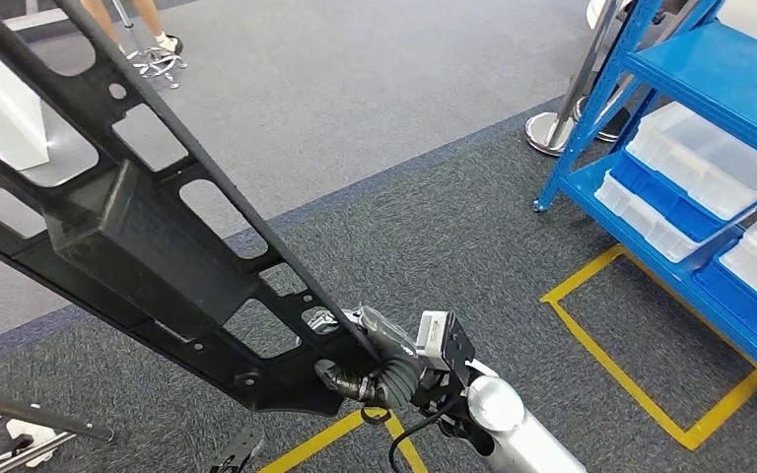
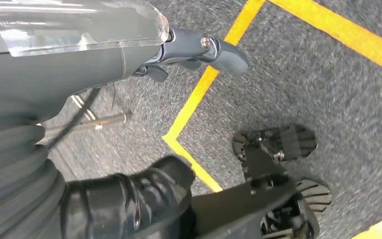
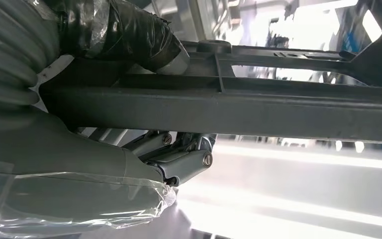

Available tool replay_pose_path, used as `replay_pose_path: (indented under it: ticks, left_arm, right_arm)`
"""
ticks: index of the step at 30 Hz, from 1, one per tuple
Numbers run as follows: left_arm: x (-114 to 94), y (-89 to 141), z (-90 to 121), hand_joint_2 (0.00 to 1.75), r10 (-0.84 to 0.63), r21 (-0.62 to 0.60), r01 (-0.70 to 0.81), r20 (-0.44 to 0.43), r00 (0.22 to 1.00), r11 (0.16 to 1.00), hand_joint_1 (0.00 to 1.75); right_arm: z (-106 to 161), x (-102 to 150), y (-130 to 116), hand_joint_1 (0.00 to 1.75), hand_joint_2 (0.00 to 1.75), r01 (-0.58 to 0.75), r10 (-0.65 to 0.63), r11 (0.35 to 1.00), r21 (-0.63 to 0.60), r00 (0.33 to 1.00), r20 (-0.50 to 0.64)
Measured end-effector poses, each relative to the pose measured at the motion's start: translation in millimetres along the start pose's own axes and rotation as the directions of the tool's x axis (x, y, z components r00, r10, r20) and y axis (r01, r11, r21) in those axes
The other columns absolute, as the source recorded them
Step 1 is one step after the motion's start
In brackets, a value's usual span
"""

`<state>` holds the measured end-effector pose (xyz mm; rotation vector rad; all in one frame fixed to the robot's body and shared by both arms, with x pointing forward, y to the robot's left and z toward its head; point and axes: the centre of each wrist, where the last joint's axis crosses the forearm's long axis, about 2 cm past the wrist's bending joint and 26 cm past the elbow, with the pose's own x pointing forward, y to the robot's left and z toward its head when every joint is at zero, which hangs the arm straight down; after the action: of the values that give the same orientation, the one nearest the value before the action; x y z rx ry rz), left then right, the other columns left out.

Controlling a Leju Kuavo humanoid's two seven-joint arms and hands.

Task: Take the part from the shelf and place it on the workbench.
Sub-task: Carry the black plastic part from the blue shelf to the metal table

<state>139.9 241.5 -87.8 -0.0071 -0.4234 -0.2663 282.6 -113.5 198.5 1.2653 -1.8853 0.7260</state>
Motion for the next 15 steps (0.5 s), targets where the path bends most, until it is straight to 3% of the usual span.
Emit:
replay_pose_path:
  ticks: [15]
  left_arm:
    - [-8.1, 8.8, 0.0, 1.75, 0.005, 0.009, -0.004, -0.034, 0.999, 1.000, 0.00]
  right_arm:
    - [-7.4, -9.6, -2.8, 1.75, 1.75, 0.075, -0.075, 0.996, 0.041, 0.997, 0.003]
